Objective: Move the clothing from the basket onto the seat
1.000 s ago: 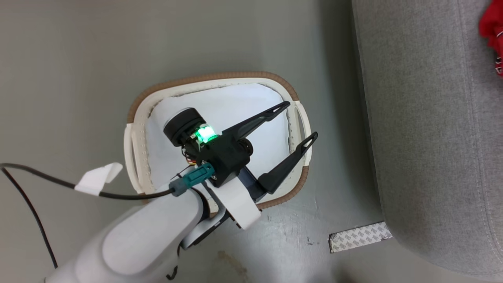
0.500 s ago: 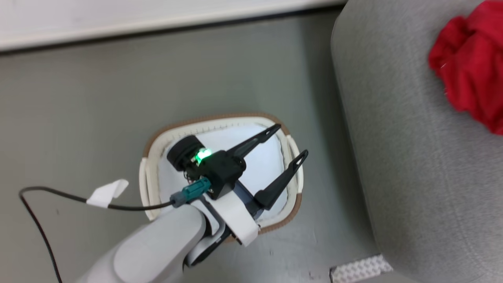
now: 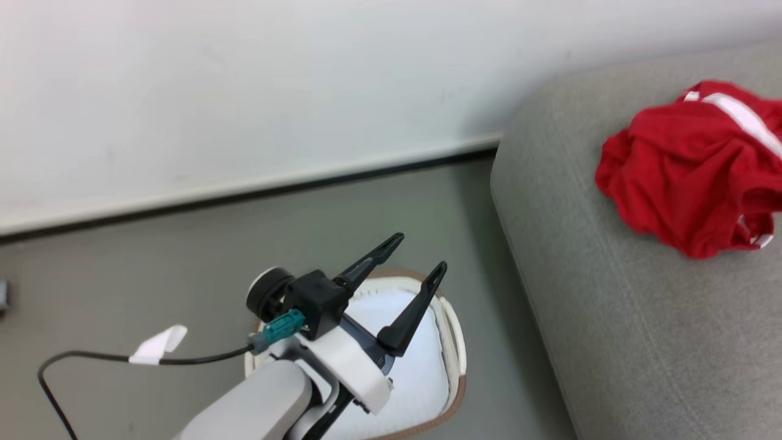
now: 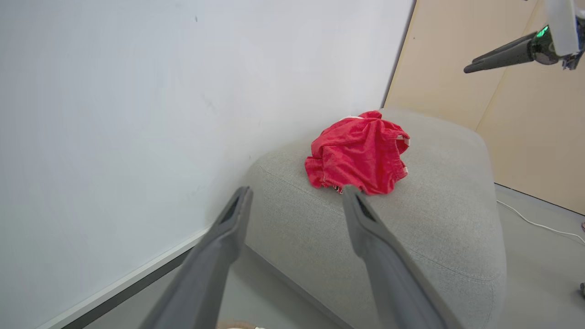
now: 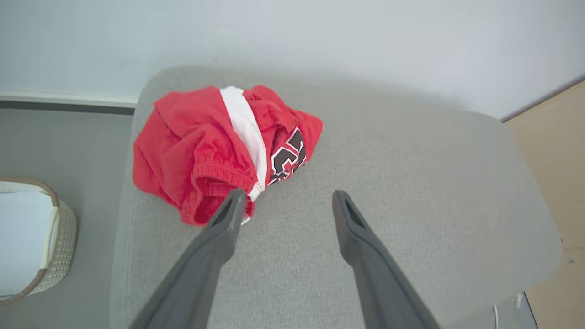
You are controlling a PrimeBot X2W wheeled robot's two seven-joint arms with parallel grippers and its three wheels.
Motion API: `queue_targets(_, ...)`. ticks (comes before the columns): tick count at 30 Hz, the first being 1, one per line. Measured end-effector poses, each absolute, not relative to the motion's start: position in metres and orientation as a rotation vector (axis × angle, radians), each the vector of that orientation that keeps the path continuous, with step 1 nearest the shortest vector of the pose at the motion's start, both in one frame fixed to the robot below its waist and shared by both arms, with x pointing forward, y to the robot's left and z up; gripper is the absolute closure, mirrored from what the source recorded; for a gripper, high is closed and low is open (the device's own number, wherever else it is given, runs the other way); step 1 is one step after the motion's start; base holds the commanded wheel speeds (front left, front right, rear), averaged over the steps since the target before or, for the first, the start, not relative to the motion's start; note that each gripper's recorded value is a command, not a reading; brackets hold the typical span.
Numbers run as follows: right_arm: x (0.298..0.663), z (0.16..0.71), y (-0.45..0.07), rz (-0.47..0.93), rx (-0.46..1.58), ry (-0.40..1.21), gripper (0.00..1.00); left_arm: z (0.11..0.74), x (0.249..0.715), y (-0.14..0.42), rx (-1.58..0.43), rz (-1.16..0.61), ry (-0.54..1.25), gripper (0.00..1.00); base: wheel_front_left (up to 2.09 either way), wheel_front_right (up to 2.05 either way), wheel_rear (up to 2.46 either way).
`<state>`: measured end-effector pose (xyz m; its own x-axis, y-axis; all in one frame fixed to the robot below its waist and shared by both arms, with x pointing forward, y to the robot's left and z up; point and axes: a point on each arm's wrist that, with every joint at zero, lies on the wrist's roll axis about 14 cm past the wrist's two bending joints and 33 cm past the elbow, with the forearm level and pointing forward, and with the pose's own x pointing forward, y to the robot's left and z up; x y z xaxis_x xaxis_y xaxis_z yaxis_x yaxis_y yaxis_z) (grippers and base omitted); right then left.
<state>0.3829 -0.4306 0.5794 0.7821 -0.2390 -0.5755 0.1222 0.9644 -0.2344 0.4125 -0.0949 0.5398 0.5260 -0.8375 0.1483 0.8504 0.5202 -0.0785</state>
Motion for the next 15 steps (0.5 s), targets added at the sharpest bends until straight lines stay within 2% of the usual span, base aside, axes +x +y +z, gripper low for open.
queue_targets(8,0.394,0.654,-0.388,-0.096,-0.181,0.256,0.0,0.577,0.418,-0.046,-0.13,-0.812,-0.178,0.0,0.0,0.0,0.0)
queue_targets(15,0.408,0.658,-0.318,0.049,-0.101,0.049,0.0,0.589,0.43,0.04,-0.123,-0.523,-0.21,0.0,0.0,0.0,0.0)
